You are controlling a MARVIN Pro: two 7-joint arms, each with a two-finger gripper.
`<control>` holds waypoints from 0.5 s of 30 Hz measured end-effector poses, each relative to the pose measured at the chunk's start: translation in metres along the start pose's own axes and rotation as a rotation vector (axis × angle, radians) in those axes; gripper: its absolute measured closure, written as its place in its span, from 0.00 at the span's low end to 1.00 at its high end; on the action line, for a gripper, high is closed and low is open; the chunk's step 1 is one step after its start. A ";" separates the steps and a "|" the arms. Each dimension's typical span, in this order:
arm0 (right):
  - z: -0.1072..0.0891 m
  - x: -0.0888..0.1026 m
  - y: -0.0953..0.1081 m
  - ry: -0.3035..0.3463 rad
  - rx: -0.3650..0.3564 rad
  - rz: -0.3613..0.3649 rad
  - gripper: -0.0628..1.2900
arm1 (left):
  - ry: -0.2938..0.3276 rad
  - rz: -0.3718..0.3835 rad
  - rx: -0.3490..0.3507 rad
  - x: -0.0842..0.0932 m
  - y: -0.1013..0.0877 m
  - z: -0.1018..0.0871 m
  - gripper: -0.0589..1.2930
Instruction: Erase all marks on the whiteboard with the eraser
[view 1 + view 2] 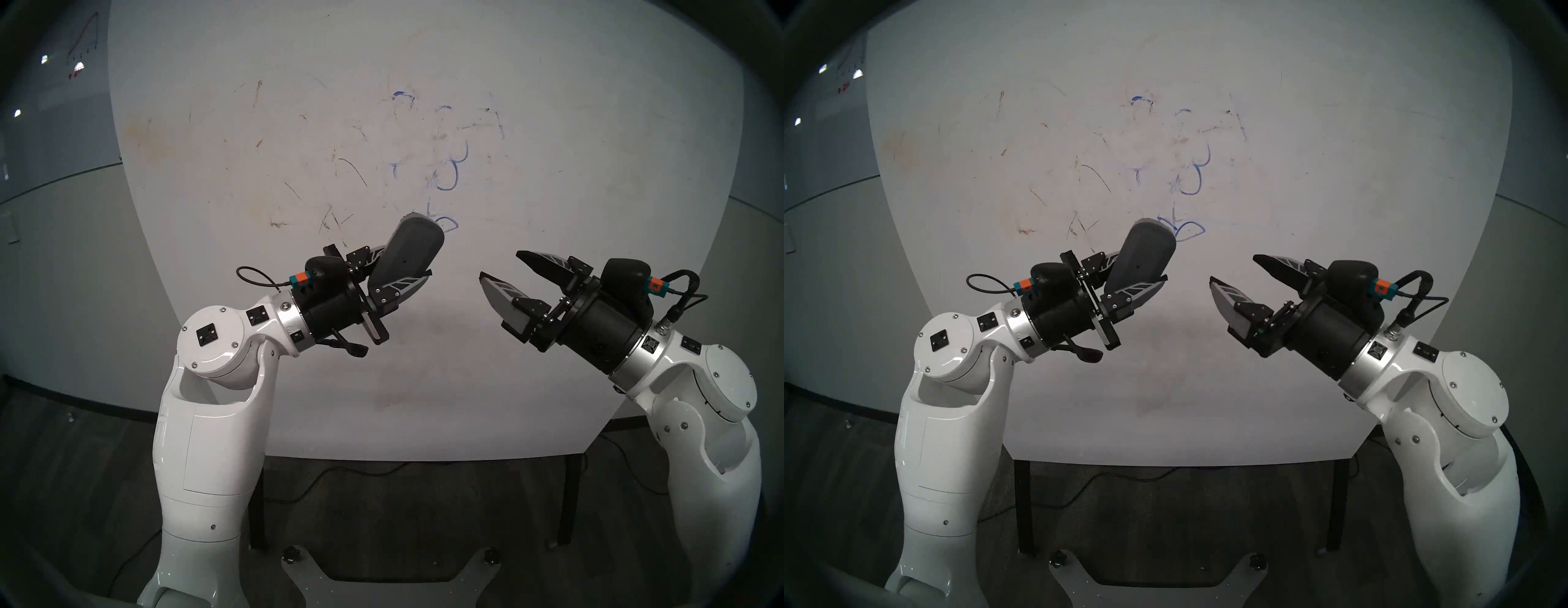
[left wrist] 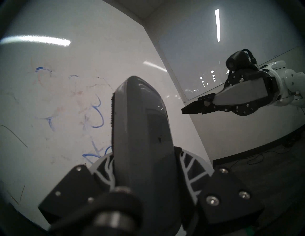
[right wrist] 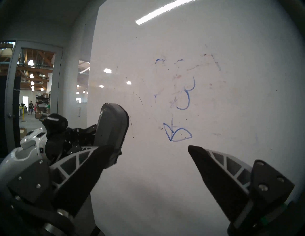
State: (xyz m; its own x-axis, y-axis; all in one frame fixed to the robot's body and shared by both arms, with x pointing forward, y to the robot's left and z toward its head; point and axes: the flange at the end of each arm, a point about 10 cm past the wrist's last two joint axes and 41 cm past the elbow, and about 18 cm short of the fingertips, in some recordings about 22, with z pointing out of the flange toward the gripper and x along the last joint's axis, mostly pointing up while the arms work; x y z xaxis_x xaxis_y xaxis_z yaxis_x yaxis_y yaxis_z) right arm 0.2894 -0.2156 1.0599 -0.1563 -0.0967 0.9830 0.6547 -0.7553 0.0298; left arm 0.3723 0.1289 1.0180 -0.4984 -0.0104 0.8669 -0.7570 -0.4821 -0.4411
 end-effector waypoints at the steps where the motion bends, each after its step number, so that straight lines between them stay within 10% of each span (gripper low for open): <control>1: 0.000 0.002 0.001 0.007 -0.001 0.026 0.05 | 0.002 -0.003 -0.011 -0.001 0.001 0.000 0.58; 15: 0.001 0.019 0.005 0.049 0.019 0.224 0.05 | 0.031 -0.051 -0.145 -0.012 0.007 0.000 0.59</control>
State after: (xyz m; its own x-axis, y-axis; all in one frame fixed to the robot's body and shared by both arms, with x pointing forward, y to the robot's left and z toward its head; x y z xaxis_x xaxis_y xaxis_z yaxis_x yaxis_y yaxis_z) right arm 0.2905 -0.2202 1.0792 -0.0410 -0.2928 0.9553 0.6908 -0.6990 -0.1846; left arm 0.3725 0.1253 1.0047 -0.4691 0.0385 0.8823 -0.8334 -0.3498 -0.4278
